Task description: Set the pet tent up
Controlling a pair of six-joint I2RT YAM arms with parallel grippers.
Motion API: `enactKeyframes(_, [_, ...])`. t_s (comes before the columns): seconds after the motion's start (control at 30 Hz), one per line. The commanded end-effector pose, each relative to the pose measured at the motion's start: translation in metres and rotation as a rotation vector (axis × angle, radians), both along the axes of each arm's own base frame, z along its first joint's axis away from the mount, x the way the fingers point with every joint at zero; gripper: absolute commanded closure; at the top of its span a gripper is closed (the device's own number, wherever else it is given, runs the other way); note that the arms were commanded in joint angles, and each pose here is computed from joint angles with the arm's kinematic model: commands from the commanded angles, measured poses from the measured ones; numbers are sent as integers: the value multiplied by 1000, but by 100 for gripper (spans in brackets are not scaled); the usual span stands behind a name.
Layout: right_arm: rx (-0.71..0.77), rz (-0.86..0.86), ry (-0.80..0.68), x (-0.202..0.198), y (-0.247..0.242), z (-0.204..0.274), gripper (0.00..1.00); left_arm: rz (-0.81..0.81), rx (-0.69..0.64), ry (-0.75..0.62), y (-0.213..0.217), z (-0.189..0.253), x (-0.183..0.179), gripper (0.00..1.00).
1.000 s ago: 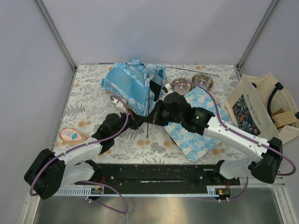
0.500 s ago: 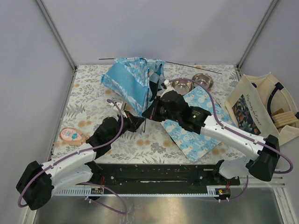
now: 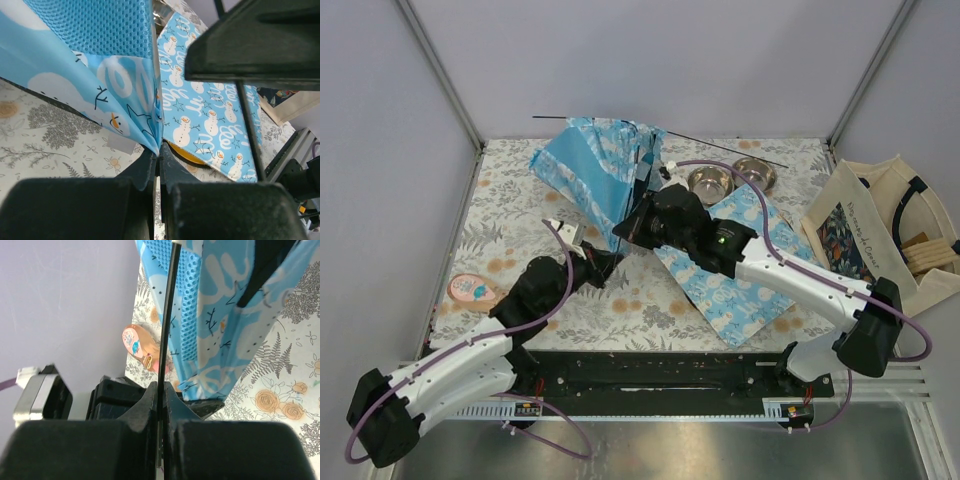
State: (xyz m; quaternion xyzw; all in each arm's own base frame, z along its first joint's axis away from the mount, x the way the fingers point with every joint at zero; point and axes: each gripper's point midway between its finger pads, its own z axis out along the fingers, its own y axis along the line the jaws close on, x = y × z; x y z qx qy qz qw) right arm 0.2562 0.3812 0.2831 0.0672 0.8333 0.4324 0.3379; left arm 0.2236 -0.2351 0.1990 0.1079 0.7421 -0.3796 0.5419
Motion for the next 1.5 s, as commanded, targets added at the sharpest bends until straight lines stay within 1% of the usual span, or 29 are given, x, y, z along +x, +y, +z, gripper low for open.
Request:
enactKeyframes(0.0, [93, -363, -206, 83, -36, 60, 100, -204, 76, 37, -12, -24, -45, 100])
enactKeyframes(0.07, [94, -351, -206, 84, -31, 59, 100, -190, 62, 33, -12, -18, -43, 100])
enactKeyframes(0.13, [92, -343, -202, 86, -27, 56, 100, -157, 44, 58, -11, -10, -39, 100])
enactKeyframes(0.37, [94, -337, -202, 92, -17, 44, 100, -33, -36, 263, -11, -1, -30, 100])
enactKeyframes(0.5, [93, -352, -206, 95, -16, 38, 100, 38, -68, 343, -7, 1, -26, 100])
enactKeyframes(0.63, [58, -310, -231, 92, -9, 33, 100, 57, -105, 360, -7, 10, -25, 100])
enactKeyframes(0.73, [-9, -268, -264, 89, -1, 20, 100, 71, -118, 365, -5, 19, -25, 100])
enactKeyframes(0.77, [7, -254, -290, 89, 4, 24, 100, 86, -133, 376, -4, 24, -24, 100])
enactKeyframes(0.87, [-12, -215, -304, 84, 14, 13, 100, 90, -148, 394, -5, 32, -24, 100])
enactKeyframes(0.93, [-24, -185, -310, 78, 18, 8, 100, 123, -149, 403, -2, 33, -20, 100])
enactKeyframes(1.03, [-46, -129, -313, 66, 19, 1, 88, 202, -153, 422, 8, 30, -14, 100])
enactKeyframes(1.13, [-80, -70, -298, 54, 15, -5, 73, 243, -157, 434, 13, 24, -11, 100])
enactKeyframes(1.2, [-85, -31, -293, 46, 15, -7, 70, 251, -160, 441, 13, 20, -11, 100])
enactKeyframes(1.27, [-115, 16, -256, 35, 12, -18, 61, 255, -158, 448, 13, 16, -11, 100])
enactKeyframes(1.3, [-115, 32, -249, 30, 11, -18, 58, 255, -154, 451, 13, 13, -11, 100])
enactKeyframes(1.43, [-108, 105, -256, 15, 9, -12, 47, 262, -131, 466, 13, 0, -10, 100])
enactKeyframes(1.47, [-106, 122, -252, 12, 10, -11, 46, 267, -123, 472, 13, -3, -9, 100])
